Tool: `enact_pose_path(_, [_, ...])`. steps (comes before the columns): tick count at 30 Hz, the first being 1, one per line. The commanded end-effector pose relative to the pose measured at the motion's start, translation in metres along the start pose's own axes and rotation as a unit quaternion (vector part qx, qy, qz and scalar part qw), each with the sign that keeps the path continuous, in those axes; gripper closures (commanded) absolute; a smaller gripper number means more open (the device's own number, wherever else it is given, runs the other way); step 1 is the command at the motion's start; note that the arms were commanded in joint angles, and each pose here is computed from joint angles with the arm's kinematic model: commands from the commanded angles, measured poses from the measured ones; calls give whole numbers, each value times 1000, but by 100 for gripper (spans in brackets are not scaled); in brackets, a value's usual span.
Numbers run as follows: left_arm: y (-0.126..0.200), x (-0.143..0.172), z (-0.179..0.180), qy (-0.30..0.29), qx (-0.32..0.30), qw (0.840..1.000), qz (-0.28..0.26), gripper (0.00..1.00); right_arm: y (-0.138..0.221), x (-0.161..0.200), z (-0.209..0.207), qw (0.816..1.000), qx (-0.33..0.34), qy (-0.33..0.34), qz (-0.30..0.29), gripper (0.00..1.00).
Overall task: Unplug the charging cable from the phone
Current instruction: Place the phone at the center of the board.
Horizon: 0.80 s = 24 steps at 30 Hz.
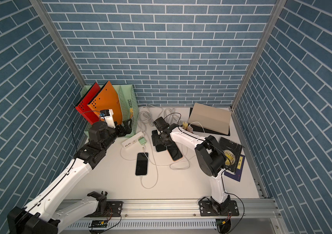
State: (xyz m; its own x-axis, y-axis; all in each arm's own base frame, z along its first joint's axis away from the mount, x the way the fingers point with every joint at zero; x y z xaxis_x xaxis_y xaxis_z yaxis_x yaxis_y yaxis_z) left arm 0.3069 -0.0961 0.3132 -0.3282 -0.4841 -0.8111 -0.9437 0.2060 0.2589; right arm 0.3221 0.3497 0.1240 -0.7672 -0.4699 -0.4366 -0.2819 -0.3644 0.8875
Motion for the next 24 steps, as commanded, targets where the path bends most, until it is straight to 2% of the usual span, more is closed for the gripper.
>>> enact_pose_path(1, [1,-3,9,9,-19,1000,-20,0,-10,6,2,999,43,-8,30,87])
enact_pose_path(8, [1,-4,16,16,-39,999,-25,0,-48,29,17,994,65,22,90,84])
enact_pose_path(13, [1,-4,18,18,-53,998,-20,0,-56,34,17,992,75,26,97,78])
enact_pose_path(19, [-2,-3,20,24,-67,997,-7,0,-48,23,19,994,77,28,79,53])
enact_pose_path(24, [-1,2,23,42,-82,996,14,0,-28,8,25,997,51,25,44,26])
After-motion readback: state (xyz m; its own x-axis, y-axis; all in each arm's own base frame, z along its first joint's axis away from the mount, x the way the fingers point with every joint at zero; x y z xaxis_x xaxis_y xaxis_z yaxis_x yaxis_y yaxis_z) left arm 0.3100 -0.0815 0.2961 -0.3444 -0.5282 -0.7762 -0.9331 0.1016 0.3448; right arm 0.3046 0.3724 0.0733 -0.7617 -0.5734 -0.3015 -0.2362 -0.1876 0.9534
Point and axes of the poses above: each gripper's point midway between its finger pads, its own y axis back along the fingers, its own z axis along the line the jaws close on, x = y × z, the point moved 5 cm from there along y, back along the fingers, and after that the axes turned 11 degrees about y, right-handed, at the moved point
